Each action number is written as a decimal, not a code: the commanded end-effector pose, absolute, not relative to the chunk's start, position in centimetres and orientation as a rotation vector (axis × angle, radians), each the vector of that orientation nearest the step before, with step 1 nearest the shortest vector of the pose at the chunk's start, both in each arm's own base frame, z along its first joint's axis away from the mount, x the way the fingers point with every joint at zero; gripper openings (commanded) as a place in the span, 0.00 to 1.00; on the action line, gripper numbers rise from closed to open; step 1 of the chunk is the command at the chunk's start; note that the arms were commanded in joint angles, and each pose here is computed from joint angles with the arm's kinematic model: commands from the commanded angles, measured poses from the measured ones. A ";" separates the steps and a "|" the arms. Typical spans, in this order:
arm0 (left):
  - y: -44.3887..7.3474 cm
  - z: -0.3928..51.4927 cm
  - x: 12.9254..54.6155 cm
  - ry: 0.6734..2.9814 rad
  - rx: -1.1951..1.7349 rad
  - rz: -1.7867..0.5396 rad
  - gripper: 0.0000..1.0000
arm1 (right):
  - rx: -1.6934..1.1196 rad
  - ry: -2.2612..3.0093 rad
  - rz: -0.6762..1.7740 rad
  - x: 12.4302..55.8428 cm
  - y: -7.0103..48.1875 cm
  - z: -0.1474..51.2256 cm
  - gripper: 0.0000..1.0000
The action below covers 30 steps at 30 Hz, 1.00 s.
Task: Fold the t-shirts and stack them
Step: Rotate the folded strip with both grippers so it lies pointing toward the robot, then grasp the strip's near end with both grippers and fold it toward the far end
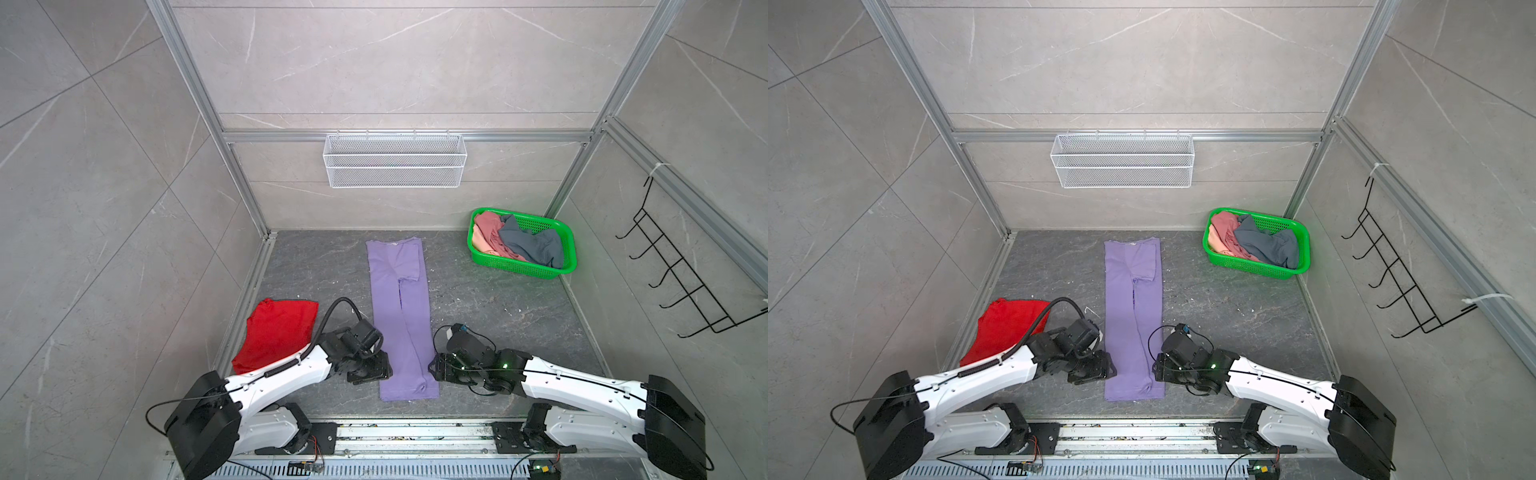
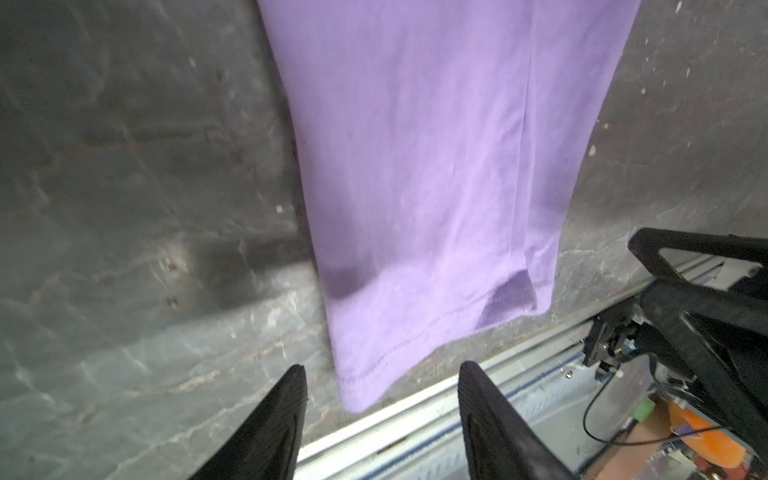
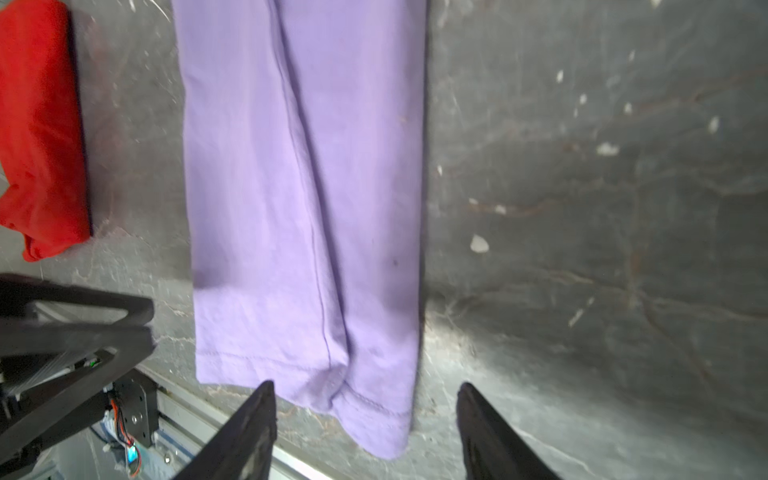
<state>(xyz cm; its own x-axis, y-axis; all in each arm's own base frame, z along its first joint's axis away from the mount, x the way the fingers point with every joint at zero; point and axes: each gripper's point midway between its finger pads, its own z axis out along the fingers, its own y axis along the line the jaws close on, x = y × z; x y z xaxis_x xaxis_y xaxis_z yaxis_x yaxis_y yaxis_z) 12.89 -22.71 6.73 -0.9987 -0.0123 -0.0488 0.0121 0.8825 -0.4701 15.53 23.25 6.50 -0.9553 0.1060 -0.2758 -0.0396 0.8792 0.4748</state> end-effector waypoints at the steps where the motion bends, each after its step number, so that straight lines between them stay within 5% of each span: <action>1: -23.0 6.9 11.8 3.004 -0.157 -0.776 0.61 | 0.101 2.824 0.720 14.1 22.6 5.4 0.69; 17: -22.7 2.7 10.6 2.999 -0.351 -0.795 0.46 | 0.172 2.937 0.708 11.3 23.2 1.3 0.67; 21: -23.2 2.7 10.6 2.999 -0.358 -0.825 0.37 | 0.191 2.947 0.704 11.1 23.3 0.7 0.62; 23: -23.3 2.6 10.5 3.001 -0.358 -0.831 0.29 | 0.181 2.957 0.696 10.9 23.5 0.5 0.57; 27: -23.9 3.0 10.6 2.997 -0.343 -0.866 0.12 | 0.166 2.968 0.680 10.7 23.7 0.2 0.16; 30: -24.6 3.6 10.3 2.989 -0.316 -0.928 0.00 | 0.164 2.926 0.693 11.1 23.8 1.2 0.02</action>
